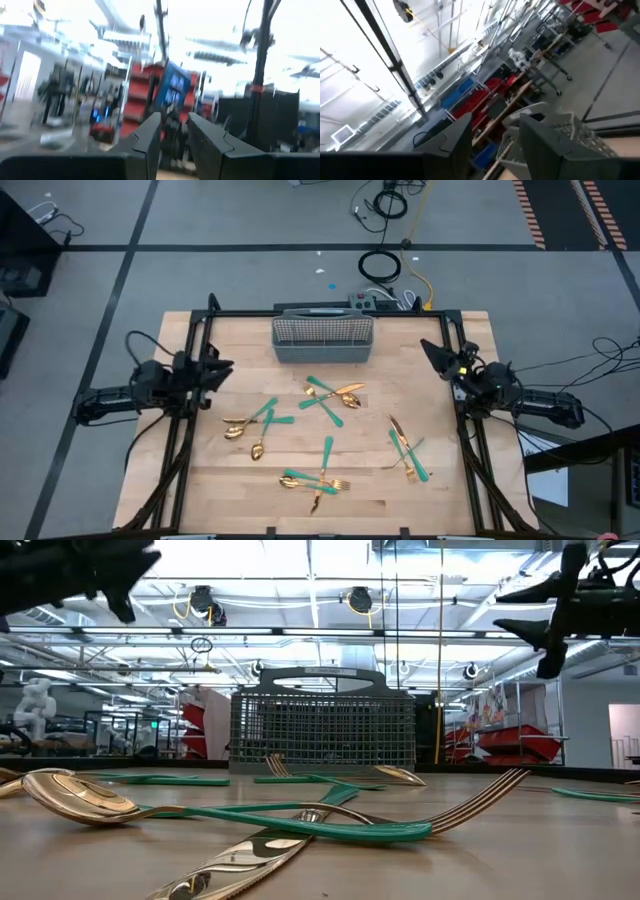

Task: Sort silverware
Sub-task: Adjust the gray silverware organizer

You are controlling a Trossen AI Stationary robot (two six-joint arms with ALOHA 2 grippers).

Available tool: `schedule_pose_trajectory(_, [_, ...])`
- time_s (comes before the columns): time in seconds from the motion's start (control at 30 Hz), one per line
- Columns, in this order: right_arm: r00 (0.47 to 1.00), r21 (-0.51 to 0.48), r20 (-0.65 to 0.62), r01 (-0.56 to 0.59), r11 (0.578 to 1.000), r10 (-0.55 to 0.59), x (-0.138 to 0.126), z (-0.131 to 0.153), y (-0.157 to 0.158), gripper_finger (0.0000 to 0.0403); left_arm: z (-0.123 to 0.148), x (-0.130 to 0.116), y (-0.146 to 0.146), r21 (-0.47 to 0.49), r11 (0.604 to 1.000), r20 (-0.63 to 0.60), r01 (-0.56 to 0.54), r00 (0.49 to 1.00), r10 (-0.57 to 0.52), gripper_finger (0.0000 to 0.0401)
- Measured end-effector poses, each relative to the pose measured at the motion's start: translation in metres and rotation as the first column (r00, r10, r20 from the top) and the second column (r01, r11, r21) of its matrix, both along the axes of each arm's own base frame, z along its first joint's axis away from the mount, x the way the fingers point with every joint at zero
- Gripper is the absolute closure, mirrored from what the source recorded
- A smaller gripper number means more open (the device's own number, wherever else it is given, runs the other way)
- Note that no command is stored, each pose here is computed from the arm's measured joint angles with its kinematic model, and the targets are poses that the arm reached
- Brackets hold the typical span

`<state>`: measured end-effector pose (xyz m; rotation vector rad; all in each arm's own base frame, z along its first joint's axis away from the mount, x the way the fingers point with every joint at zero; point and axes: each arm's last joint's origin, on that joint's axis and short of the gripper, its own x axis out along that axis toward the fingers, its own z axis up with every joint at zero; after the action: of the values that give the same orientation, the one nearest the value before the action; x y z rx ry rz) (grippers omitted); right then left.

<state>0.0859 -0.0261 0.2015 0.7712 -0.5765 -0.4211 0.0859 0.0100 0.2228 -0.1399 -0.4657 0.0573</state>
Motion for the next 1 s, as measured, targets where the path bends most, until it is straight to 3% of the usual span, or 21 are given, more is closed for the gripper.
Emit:
schedule_pose_trajectory(0.2, [0.966, -0.155, 0.132, -0.204, 0.967, 0.225, -0.005, 0.023, 0.008, 0.0252, 0.018, -0.012, 0.002, -0.054, 0.993, 0.219, -0.102, 0.969, 0.112, 0.0299])
schedule_pose_trajectory(0.3, [0.967, -0.262, 0.109, -0.197, 0.945, 0.232, -0.011, 0.055, 0.011, 0.0252, 0.027, -0.02, 0.001, -0.053, 0.993, 0.341, -0.105, 0.933, 0.117, 0.0299])
schedule_pose_trajectory(0.4, [0.987, -0.374, -0.007, -0.152, 0.915, 0.161, -0.012, 0.097, 0.012, 0.0252, 0.035, -0.031, 0.003, -0.071, 0.972, 0.452, -0.222, 0.862, 0.23, 0.0299])
schedule_pose_trajectory(0.5, [0.965, -0.413, -0.228, -0.22, 0.884, 0.133, -0.006, 0.144, 0.013, 0.0252, 0.041, -0.04, 0.003, -0.116, 0.959, 0.538, -0.257, 0.796, 0.279, 0.0299])
schedule_pose_trajectory(0.57, [0.875, -0.329, -0.463, -0.322, 0.888, 0.146, 0.004, 0.164, 0.012, 0.0252, 0.041, -0.04, 0.004, -0.175, 0.962, 0.54, -0.211, 0.796, 0.273, 0.0299])
schedule_pose_trajectory(0.63, [0.7, -0.176, -0.691, -0.405, 0.897, 0.181, 0.022, 0.172, 0.011, 0.0252, 0.038, -0.034, 0.005, -0.214, 0.963, 0.492, -0.161, 0.834, 0.249, 0.0299])
schedule_pose_trajectory(0.7, [0.523, -0.049, -0.826, -0.439, 0.897, 0.211, 0.046, 0.179, 0.011, 0.0249, 0.037, -0.027, 0.006, -0.256, 0.957, 0.397, -0.135, 0.888, 0.231, 0.0299])
schedule_pose_trajectory(0.83, [0.25, 0.109, -0.932, -0.498, 0.86, 0.262, 0.108, 0.178, 0.009, 0.0231, 0.045, -0.021, 0.009, -0.357, 0.909, 0.159, -0.214, 0.945, 0.285, 0.0299])
schedule_pose_trajectory(1.0, [0.052, 0.226, -0.953, -0.534, 0.814, 0.299, 0.188, 0.147, -0.001, 0.0193, 0.063, -0.033, 0.01, -0.369, 0.861, -0.056, -0.35, 0.933, 0.355, 0.0299])
